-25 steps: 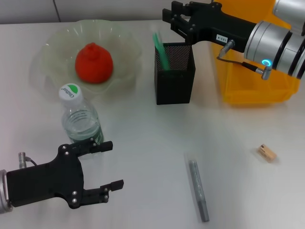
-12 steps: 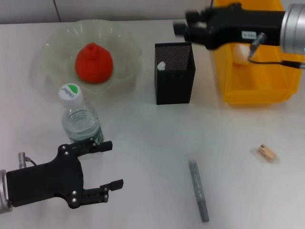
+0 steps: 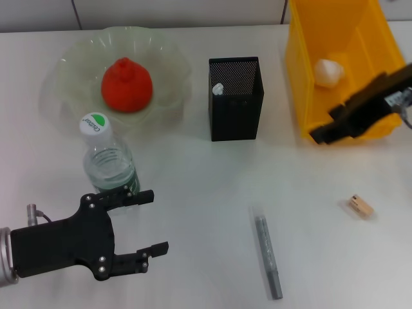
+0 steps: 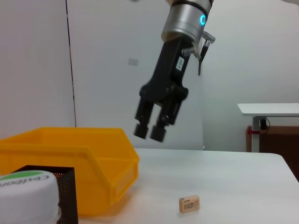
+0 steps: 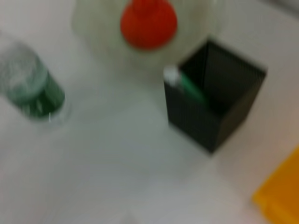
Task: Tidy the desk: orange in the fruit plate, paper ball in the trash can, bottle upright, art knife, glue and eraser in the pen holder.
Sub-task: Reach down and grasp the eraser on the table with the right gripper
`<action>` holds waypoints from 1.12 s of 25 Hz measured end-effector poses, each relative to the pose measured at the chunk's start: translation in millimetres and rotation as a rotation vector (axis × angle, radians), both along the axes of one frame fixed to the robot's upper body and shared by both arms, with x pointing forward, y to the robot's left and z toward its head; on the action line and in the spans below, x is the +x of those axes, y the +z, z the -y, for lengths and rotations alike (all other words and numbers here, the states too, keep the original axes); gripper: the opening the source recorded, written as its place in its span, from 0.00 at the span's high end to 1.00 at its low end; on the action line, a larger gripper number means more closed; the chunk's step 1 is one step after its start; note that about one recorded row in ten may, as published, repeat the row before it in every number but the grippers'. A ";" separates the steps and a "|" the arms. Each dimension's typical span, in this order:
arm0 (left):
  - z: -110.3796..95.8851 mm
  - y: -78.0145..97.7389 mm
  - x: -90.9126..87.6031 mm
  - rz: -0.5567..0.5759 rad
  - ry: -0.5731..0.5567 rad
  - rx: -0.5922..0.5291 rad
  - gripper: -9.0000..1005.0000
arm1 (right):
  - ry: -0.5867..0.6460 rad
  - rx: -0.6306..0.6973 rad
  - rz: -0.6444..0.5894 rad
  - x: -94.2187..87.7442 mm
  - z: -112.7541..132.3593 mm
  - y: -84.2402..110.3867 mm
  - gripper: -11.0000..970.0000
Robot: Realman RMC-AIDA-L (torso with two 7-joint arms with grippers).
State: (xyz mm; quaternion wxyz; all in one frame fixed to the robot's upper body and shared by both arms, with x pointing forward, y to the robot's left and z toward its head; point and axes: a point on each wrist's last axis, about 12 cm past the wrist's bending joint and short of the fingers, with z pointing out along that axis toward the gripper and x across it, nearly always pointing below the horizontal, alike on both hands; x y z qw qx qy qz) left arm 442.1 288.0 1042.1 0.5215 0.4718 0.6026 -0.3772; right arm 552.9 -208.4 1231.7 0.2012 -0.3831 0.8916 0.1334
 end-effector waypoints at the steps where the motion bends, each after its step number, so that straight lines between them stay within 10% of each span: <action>1: 0.0 0.3 0.2 -0.002 0.000 0.000 0.21 | 0.003 -0.018 -0.029 0.8 2.0 -2.3 0.46; 7: -0.2 -0.2 0.1 -0.010 0.005 -0.003 0.21 | 0.020 -0.123 -0.211 7.9 16.2 -35.7 0.47; 28: 1.2 -0.1 0.2 -0.010 -0.001 -0.005 0.21 | -0.084 -0.208 -0.264 14.3 19.2 -86.6 0.54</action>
